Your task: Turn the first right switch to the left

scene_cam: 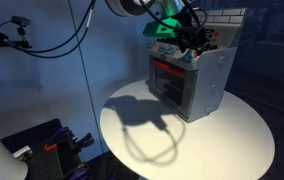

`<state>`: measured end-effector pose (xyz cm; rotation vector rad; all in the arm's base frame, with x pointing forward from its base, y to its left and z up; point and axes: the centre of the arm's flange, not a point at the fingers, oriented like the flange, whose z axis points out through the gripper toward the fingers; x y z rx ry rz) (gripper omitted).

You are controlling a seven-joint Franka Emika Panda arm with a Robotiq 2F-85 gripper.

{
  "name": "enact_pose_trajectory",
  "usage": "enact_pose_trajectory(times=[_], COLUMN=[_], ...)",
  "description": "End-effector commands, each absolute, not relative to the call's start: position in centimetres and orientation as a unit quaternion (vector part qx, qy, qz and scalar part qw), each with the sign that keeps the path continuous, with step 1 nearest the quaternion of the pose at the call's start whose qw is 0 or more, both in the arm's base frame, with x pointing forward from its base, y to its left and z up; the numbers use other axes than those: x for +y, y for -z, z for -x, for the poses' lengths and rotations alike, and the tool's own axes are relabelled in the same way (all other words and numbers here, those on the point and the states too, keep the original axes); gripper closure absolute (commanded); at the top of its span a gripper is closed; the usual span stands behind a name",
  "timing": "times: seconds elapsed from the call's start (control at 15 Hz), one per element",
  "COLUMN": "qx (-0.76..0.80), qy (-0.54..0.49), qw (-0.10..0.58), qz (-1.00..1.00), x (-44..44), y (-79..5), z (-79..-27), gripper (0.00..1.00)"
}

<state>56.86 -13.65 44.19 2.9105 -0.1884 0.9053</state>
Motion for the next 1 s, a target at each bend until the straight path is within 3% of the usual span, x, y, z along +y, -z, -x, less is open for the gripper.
enact_pose_trajectory(times=[0.0, 0.93], qx=[-0.066, -0.082], qy=[-0.268, -0.077], qw=[0.034, -0.02], qz=[-0.96, -0.993], x=[-13.8, -13.2], y=[-45.5, -48.4], z=[-55.2, -49.9], gripper=[0.0, 0.0])
